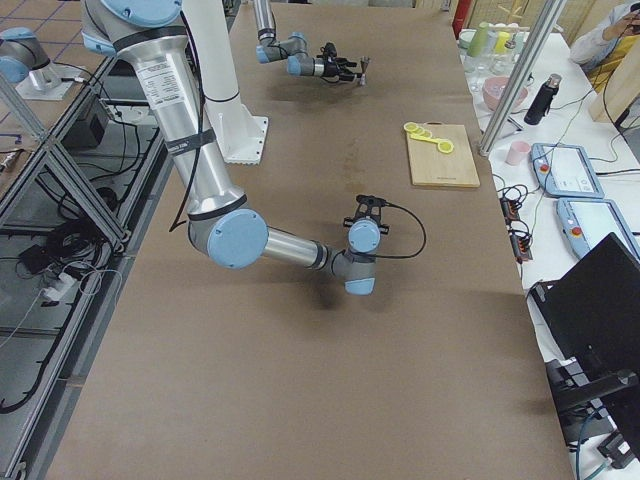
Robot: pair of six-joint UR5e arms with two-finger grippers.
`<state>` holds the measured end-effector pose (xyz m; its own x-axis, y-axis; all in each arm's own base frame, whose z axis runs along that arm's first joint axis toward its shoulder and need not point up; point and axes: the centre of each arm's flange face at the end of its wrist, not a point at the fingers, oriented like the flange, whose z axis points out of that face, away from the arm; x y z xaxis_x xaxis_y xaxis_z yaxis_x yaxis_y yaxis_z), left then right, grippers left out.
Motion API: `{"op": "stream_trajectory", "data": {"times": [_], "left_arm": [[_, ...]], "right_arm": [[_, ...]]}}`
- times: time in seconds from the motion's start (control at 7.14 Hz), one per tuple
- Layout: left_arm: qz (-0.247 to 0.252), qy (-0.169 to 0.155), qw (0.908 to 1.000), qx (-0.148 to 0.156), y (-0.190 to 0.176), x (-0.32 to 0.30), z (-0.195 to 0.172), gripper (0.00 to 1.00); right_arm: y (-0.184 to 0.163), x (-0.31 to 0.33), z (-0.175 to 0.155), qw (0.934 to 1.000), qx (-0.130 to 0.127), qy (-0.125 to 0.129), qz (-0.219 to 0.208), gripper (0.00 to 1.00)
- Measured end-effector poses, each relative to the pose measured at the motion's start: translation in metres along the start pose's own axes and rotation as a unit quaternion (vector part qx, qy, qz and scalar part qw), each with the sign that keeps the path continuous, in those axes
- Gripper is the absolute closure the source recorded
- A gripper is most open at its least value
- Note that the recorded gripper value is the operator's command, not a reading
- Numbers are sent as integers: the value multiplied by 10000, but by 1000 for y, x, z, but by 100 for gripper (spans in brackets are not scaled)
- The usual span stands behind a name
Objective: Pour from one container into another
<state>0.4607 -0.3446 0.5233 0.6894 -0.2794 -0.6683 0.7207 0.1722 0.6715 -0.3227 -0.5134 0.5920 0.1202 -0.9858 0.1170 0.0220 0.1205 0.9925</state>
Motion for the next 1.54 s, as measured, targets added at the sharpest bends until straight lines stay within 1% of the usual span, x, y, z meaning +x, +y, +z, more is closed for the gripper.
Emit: {"op": "stream_trajectory", "data": {"times": [0.28,0.7,0.84,0.98,1.26,1.54], "left_arm": [[57,-14,10000,67,4,-3,4,11],[9,-83,9999,122,10,-7,14,11],[-37,-104,9998,143,13,-1,18,11],[-64,-123,9998,161,14,4,22,11],[-101,-172,9996,208,11,6,29,11],[-129,-205,9994,250,6,6,34,11]], "right_arm": [[0,0,0,10000,1,2,-6,43],[-1,0,-1,10000,11,1,-24,51],[-1,0,-1,10000,18,1,-30,55],[-4,0,-1,10000,33,2,-43,55],[-13,6,-8,9999,98,72,-91,60],[-31,16,-22,9995,181,186,-157,84]]}}
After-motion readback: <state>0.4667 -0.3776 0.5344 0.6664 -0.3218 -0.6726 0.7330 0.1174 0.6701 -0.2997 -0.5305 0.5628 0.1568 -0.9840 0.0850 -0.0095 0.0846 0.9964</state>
